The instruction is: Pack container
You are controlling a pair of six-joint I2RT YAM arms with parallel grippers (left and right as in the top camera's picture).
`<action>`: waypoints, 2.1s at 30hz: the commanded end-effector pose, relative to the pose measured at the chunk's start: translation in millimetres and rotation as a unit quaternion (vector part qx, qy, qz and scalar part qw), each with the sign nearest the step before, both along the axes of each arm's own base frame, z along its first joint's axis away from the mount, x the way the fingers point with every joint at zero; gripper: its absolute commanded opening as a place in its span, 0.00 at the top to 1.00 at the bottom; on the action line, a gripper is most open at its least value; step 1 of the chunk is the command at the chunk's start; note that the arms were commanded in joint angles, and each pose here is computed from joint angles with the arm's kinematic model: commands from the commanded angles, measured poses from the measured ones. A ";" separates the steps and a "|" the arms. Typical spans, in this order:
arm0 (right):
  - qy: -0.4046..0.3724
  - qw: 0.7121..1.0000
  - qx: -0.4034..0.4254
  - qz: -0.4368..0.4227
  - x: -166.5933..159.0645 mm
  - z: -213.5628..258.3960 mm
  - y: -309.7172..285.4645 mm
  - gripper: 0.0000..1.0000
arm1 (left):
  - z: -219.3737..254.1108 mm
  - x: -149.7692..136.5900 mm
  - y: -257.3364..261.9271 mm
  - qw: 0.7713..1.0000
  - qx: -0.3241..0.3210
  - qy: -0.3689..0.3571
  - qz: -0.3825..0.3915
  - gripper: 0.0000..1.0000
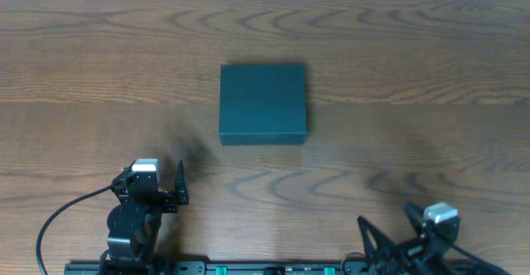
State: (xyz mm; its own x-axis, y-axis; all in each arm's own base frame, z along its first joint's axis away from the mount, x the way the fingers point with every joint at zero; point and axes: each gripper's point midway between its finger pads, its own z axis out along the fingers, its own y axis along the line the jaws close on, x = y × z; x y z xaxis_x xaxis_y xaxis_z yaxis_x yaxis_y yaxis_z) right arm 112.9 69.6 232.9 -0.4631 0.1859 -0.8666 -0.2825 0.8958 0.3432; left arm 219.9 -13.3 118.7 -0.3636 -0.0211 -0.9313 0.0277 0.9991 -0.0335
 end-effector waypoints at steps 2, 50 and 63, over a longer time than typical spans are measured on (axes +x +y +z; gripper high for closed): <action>-0.010 0.995 -0.038 -0.086 30.3 -17.1 -31.0 0.01 | -7.6 0.3 4.4 1.000 0.011 0.005 0.009 0.05; 0.095 0.985 -0.089 -0.111 74.7 -158.8 -40.1 0.01 | -7.6 0.3 4.4 1.000 0.011 0.005 0.009 0.05; 0.095 0.985 -0.089 -0.111 74.8 -158.8 -40.1 0.01 | -7.7 0.3 4.4 1.000 0.011 0.005 0.009 0.05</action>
